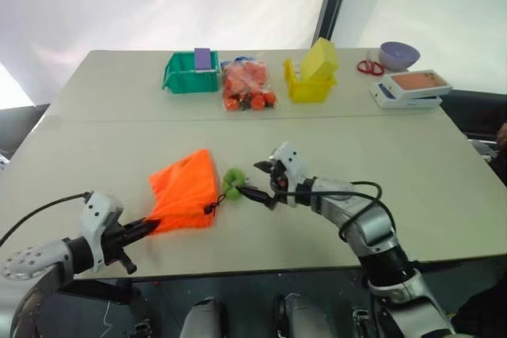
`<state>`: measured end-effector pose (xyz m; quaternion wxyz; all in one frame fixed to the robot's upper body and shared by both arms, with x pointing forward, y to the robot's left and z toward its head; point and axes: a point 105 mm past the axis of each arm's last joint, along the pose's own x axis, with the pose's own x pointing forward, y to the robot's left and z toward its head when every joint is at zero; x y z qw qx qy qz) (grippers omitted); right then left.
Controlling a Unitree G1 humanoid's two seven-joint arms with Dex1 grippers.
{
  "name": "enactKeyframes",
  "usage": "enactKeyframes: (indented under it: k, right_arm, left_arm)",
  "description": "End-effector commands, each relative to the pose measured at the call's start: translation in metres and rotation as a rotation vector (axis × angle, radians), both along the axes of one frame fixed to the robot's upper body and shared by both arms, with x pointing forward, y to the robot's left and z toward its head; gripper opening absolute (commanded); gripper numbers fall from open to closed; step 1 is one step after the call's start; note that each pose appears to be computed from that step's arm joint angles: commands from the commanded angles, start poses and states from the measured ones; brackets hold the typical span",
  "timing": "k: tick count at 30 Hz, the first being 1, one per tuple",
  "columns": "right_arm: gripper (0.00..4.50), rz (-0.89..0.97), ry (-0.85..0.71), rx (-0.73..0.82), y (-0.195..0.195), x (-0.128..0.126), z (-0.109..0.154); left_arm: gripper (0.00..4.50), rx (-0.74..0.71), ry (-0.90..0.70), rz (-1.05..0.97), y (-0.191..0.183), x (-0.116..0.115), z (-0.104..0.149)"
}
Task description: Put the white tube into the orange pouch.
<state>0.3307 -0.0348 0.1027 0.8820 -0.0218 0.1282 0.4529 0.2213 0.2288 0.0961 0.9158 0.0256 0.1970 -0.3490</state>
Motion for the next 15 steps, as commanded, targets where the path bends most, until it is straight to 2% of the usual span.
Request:
enactKeyframes:
  k: [1,4,7,10,14,15]
  right_arm:
    - [4.5,-0.016,0.008,0.035,0.013,0.005,0.004]
    - [4.5,-0.037,0.037,0.031,0.02,0.01,-0.002]
    - [4.5,-0.039,0.054,0.024,0.027,0.012,-0.007]
    - [3.74,-0.039,0.039,-0.014,0.026,0.013,-0.012]
    - [1.83,-0.031,0.012,-0.039,0.018,0.011,-0.013]
    - [1.2,-0.033,0.005,-0.045,0.014,0.01,-0.013]
  left_arm:
    - [1.67,-0.078,-0.071,0.017,-0.003,0.003,0.022]
    - [3.08,-0.127,-0.06,0.021,-0.001,0.002,0.029]
    - [3.08,-0.167,-0.012,-0.011,-0.005,-0.005,0.031]
    - [3.15,-0.192,0.002,-0.01,-0.005,-0.008,0.035]
    - [3.15,-0.213,-0.046,0.032,0.0,-0.001,0.044]
    - [3.15,-0.221,-0.061,0.039,0.0,0.001,0.047]
